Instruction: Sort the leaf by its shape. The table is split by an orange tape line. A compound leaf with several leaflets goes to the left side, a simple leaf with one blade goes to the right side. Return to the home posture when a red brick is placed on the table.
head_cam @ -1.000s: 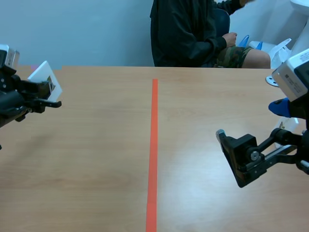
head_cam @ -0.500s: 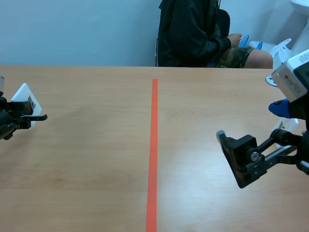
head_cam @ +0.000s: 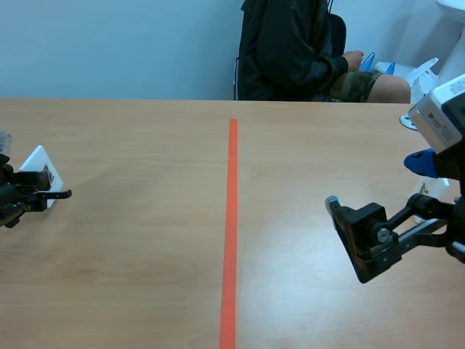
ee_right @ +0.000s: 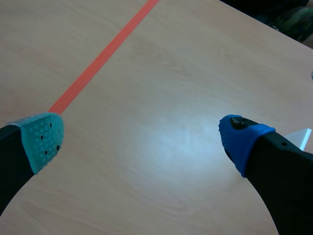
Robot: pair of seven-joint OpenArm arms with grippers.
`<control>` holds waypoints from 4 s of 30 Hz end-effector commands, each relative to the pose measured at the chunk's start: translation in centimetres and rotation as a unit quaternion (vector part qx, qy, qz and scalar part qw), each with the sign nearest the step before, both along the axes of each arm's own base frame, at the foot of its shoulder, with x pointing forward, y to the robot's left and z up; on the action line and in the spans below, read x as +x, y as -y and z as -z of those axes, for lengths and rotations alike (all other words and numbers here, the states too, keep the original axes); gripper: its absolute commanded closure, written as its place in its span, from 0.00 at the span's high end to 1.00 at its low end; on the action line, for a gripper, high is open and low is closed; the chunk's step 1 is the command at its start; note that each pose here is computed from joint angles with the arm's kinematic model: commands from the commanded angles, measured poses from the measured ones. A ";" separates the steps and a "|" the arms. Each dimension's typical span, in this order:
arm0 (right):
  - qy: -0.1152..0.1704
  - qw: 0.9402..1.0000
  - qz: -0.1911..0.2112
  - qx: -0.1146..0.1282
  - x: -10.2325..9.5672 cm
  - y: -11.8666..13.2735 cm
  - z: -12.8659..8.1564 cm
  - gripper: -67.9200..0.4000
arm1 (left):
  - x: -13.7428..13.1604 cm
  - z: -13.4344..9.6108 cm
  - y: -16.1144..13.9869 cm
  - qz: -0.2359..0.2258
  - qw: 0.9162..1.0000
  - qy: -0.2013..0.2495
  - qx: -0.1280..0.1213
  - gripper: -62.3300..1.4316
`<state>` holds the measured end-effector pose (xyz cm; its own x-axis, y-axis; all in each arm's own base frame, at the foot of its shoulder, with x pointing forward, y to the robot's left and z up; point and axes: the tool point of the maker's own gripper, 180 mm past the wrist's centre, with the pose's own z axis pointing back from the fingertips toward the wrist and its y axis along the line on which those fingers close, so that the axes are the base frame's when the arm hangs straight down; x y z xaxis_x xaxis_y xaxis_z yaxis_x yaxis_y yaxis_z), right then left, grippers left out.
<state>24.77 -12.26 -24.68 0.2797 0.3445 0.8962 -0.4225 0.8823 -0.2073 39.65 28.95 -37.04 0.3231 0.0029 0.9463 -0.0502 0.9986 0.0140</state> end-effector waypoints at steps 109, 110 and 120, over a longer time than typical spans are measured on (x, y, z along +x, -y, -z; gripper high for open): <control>-0.020 0.999 -0.030 0.008 -0.4 -0.9 0.2 1.00 | -16.7 -10.0 20.3 0.312 0.949 -0.018 -0.038 1.00; -0.020 0.999 -0.029 0.008 -0.4 -0.9 0.2 1.00 | -16.7 -10.0 20.3 0.312 0.949 -0.017 -0.038 1.00; -0.021 0.999 -0.029 0.008 -0.4 -0.9 0.3 1.00 | -16.5 -10.0 20.3 0.314 0.949 -0.016 -0.033 1.00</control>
